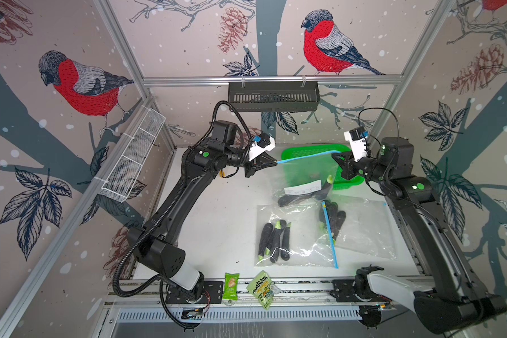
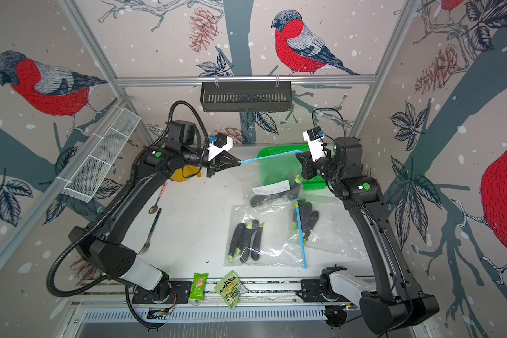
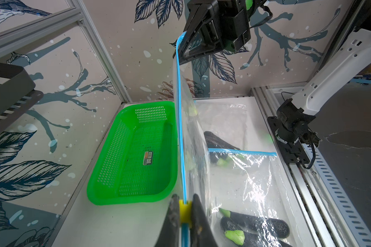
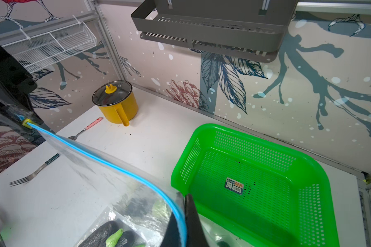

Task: Place the eggplant in a zip-top bag and seal the zipper
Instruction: Zip the zipper on the zipper food storage bag, then place the zipper food storage bag at the center of the board.

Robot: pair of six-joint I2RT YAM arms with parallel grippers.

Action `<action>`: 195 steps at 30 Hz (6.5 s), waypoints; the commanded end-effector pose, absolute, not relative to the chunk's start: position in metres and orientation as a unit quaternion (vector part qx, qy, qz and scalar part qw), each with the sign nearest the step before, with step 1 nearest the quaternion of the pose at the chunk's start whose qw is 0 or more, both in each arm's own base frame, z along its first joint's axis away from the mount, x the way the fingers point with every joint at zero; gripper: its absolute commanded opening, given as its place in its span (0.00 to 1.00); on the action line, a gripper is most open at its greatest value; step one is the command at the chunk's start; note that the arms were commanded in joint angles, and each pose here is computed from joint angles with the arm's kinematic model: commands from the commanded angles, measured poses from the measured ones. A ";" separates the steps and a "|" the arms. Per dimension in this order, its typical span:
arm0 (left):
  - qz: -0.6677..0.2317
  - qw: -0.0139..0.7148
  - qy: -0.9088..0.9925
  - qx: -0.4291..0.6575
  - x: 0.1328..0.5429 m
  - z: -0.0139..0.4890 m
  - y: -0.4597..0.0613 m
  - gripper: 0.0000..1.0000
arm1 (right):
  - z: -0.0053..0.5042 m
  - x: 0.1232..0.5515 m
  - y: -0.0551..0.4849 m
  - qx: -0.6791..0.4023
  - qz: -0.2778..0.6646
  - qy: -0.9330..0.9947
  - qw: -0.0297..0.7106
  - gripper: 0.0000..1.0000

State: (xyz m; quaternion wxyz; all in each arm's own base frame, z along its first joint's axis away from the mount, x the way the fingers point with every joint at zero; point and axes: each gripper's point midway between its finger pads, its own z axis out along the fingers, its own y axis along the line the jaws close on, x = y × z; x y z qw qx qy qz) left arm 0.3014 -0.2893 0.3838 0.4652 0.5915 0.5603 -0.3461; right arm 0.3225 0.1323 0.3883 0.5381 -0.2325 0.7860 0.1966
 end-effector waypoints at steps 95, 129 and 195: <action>-0.248 0.505 0.599 0.570 0.331 0.430 -0.287 0.00 | 0.370 0.311 0.285 -0.471 0.197 0.739 0.439 0.60; -0.049 0.830 0.552 -0.058 0.286 0.560 -0.036 0.98 | 0.401 0.239 0.428 -0.518 0.286 0.656 0.468 0.03; -0.073 0.785 0.612 -0.057 0.362 0.500 -0.042 0.97 | 0.237 0.498 0.393 -0.341 0.179 0.777 0.499 0.40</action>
